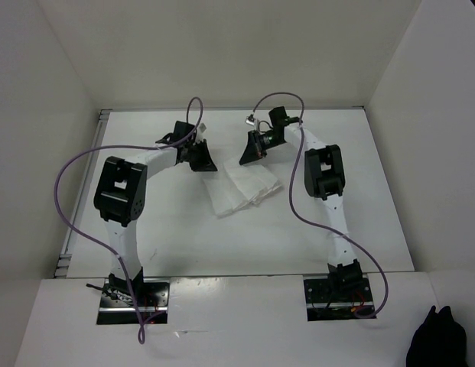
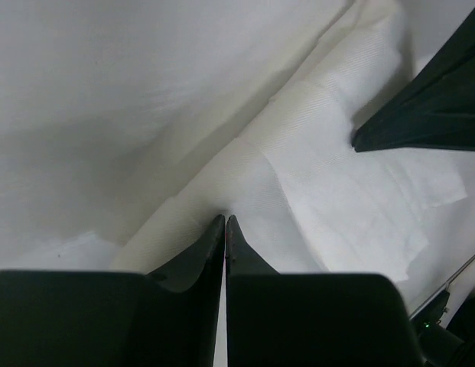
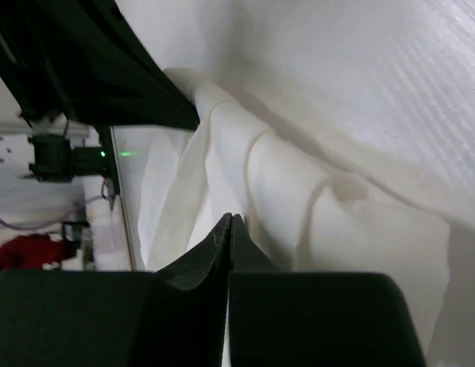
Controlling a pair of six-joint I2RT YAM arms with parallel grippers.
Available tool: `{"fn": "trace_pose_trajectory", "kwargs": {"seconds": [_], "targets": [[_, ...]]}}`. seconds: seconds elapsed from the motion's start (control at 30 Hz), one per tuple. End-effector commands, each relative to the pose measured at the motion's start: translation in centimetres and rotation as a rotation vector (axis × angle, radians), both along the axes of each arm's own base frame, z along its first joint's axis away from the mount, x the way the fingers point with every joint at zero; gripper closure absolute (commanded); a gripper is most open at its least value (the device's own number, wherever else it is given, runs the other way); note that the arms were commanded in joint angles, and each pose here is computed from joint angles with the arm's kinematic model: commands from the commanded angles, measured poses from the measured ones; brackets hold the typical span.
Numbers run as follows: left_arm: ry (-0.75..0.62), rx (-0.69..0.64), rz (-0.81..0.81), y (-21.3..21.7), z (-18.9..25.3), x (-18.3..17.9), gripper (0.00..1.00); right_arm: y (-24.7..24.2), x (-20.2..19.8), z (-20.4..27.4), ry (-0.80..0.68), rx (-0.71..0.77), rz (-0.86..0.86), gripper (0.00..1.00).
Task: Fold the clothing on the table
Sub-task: Fold the skirt
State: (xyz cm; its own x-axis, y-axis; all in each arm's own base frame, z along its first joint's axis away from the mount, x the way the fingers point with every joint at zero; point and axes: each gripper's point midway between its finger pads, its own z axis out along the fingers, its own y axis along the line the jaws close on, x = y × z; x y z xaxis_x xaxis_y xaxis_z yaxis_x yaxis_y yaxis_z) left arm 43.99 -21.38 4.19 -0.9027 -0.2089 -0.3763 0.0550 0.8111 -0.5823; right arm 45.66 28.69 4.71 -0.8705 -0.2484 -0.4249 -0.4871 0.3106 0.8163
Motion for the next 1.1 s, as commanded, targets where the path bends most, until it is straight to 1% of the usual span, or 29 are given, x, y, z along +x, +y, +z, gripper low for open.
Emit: {"fn": "trace_pose_trajectory", "kwargs": {"seconds": [0.0,0.07,0.1,0.13,0.17,0.23,0.27,0.3,0.33,0.37,0.4,0.47,0.5,0.57,0.6,0.63,0.67,0.7,0.73,0.77,0.8,0.83,0.87,0.9,0.93,0.97,1.0,1.03,1.07], "targets": [[-0.22,-0.021,0.007,-0.2,9.9,2.5,0.93,-1.1,-0.6,10.8,-0.278,0.07,0.074,1.0],[-0.257,-0.04,-0.001,-1.0,12.5,2.3,0.91,-2.0,-2.2,11.3,-0.277,0.021,0.103,1.0],[-0.241,-0.046,-0.023,-1.7,12.4,1.6,0.9,-2.2,-3.0,10.2,-0.328,-0.005,0.159,1.0],[-0.226,-0.042,-0.024,-1.5,12.6,1.1,0.89,-2.9,-4.8,9.7,-0.262,-0.034,0.186,1.0],[-0.233,-0.047,-0.049,-2.1,13.2,0.4,0.85,-3.0,-5.8,8.7,-0.228,-0.057,0.219,1.0],[-0.22,-0.021,-0.03,-1.3,12.7,-0.5,0.81,-4.0,-7.4,6.0,-0.156,-0.112,0.244,1.0],[-0.253,-0.012,-0.011,-0.8,14.0,-1.0,0.78,-4.5,-9.1,5.5,-0.159,-0.1,0.278,1.0],[-0.233,0.007,0.0,-0.2,13.4,-1.9,0.76,-4.4,-10.1,5.3,-0.154,-0.099,0.294,1.0],[-0.264,0.015,0.004,0.3,14.8,-2.5,0.74,-4.3,-9.9,4.9,-0.185,-0.096,0.286,1.0],[-0.27,0.035,0.024,0.8,15.1,-2.6,0.66,-4.3,-11.5,3.6,-0.116,-0.116,0.278,1.0],[-0.246,0.064,0.025,1.4,14.9,-3.4,0.61,-4.1,-11.8,3.3,-0.133,-0.146,0.283,1.0],[-0.261,0.118,0.048,2.6,16.0,-3.8,0.55,-4.2,-11.4,2.1,-0.133,-0.178,0.253,1.0],[-0.245,0.142,0.05,3.1,16.2,-4.6,0.5,-4.2,-11.3,2.9,-0.126,-0.189,0.222,0.99],[-0.256,0.191,0.065,4.2,16.6,-5.0,0.48,-4.2,-10.1,4.0,-0.196,-0.214,0.18,0.93],[-0.268,0.21,0.072,4.7,17.2,-5.5,0.48,-4.5,-9.4,6.5,-0.256,-0.248,0.121,0.91],[-0.288,0.224,0.079,5.1,17.7,-5.5,0.45,-4.5,-8.2,7.6,-0.339,-0.255,0.08,0.84],[-0.297,0.245,0.1,5.8,18.1,-5.8,0.43,-4.6,-7.8,9.2,-0.378,-0.266,0.037,0.8],[-0.297,0.245,0.101,5.9,18.0,-6.1,0.43,-5.2,-7.3,12.2,-0.477,-0.288,-0.012,0.76],[-0.286,0.249,0.099,5.9,17.6,-6.3,0.42,-5.4,-7.1,13.4,-0.514,-0.291,-0.037,0.72],[-0.3,0.244,0.101,6.0,17.8,-6.4,0.41,-5.6,-7.2,14.2,-0.535,-0.293,-0.054,0.56],[-0.284,0.234,0.086,5.8,17.0,-6.9,0.41,-5.9,-7.5,15.2,-0.551,-0.302,-0.075,0.5],[-0.282,0.21,0.09,5.4,16.8,-6.8,0.41,-6.5,-7.2,15.3,-0.559,-0.319,-0.103,0.46],[-0.274,0.167,0.059,4.3,16.5,-7.3,0.41,-6.9,-7.0,15.1,-0.558,-0.342,-0.127,0.46],[-0.245,0.148,0.034,3.4,15.0,-8.1,0.45,-8.2,-7.3,14.6,-0.545,-0.383,-0.162,0.46],[-0.27,0.101,0.027,2.2,15.2,-7.8,0.48,-8.4,-7.2,14.4,-0.547,-0.395,-0.177,0.46],[-0.255,0.072,-0.003,1.0,14.2,-8.1,0.54,-9.3,-7.2,13.8,-0.541,-0.419,-0.197,0.48],[-0.243,0.064,-0.021,-0.1,13.4,-8.4,0.75,-10.2,-7.1,13.5,-0.55,-0.469,-0.224,0.51],[-0.235,0.058,-0.012,-0.3,12.6,-8.0,0.84,-10.7,-6.8,12.9,-0.553,-0.504,-0.241,0.55],[-0.173,0.051,-0.009,-1.0,10.5,-8.1,0.94,-11.6,-6.3,12.8,-0.573,-0.534,-0.273,0.67]]}}
